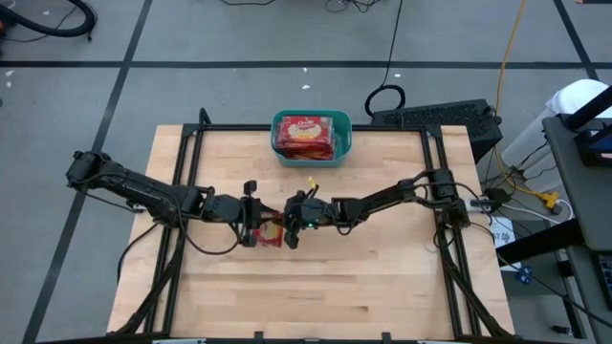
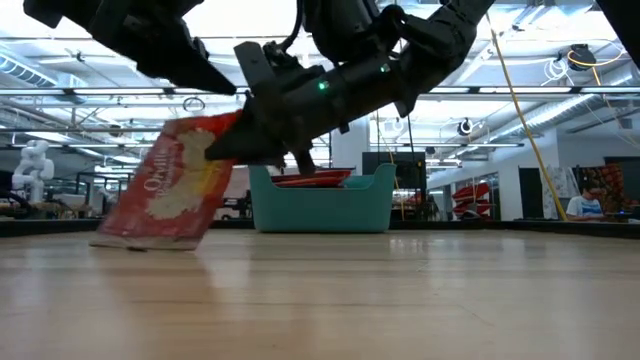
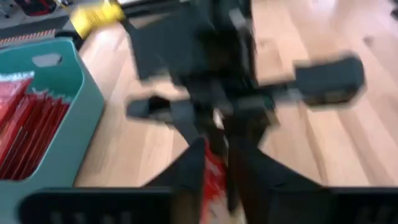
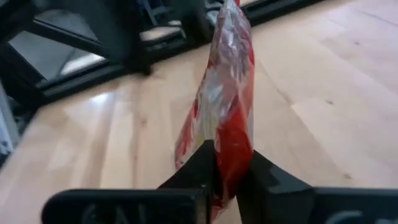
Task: Sort popcorn bags into baskets
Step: Put the red popcorn bag into the green bin
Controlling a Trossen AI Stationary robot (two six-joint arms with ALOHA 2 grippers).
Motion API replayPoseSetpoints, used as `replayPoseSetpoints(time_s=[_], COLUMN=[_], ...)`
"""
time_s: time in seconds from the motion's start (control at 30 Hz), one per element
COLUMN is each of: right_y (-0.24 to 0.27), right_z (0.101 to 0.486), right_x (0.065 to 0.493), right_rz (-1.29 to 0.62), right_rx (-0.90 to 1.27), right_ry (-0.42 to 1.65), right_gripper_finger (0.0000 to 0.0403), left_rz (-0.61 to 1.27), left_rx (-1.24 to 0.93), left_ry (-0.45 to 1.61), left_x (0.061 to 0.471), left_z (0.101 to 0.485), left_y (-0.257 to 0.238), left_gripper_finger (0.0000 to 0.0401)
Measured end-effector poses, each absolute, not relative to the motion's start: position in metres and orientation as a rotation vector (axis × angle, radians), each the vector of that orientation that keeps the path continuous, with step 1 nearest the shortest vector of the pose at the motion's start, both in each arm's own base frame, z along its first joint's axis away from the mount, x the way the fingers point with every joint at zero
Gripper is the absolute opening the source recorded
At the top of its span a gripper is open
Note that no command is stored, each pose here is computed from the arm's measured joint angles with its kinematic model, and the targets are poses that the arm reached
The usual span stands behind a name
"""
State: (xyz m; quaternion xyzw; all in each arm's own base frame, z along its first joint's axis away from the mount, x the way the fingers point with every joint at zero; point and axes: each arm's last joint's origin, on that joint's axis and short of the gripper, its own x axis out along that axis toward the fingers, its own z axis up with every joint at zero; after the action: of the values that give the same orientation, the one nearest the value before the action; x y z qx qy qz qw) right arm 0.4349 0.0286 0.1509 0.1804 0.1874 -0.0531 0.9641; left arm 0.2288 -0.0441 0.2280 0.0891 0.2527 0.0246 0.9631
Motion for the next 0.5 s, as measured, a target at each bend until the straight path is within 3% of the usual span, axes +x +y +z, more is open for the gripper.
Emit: replayPoseSetpoints(time_s=[0.23,0.5], right_y=[0.020,0.018], right_z=[0.175,0.202], right_x=[0.417,0.367], right_rz=[-0.132,-0.207], right_rx=[0.249,0.191], right_ry=[0.532,0.455], right_gripper_finger=[0.0013,0.0029], left_rz=[0.284,0.334], left_rx=[0.110,0.031], left_ry=[0.525,0.493], left_x=[0.204,0.177], left_z=[0.239,0.244], left_y=[-0.036,-0.031], left_gripper_finger=[0.0178,0.0186])
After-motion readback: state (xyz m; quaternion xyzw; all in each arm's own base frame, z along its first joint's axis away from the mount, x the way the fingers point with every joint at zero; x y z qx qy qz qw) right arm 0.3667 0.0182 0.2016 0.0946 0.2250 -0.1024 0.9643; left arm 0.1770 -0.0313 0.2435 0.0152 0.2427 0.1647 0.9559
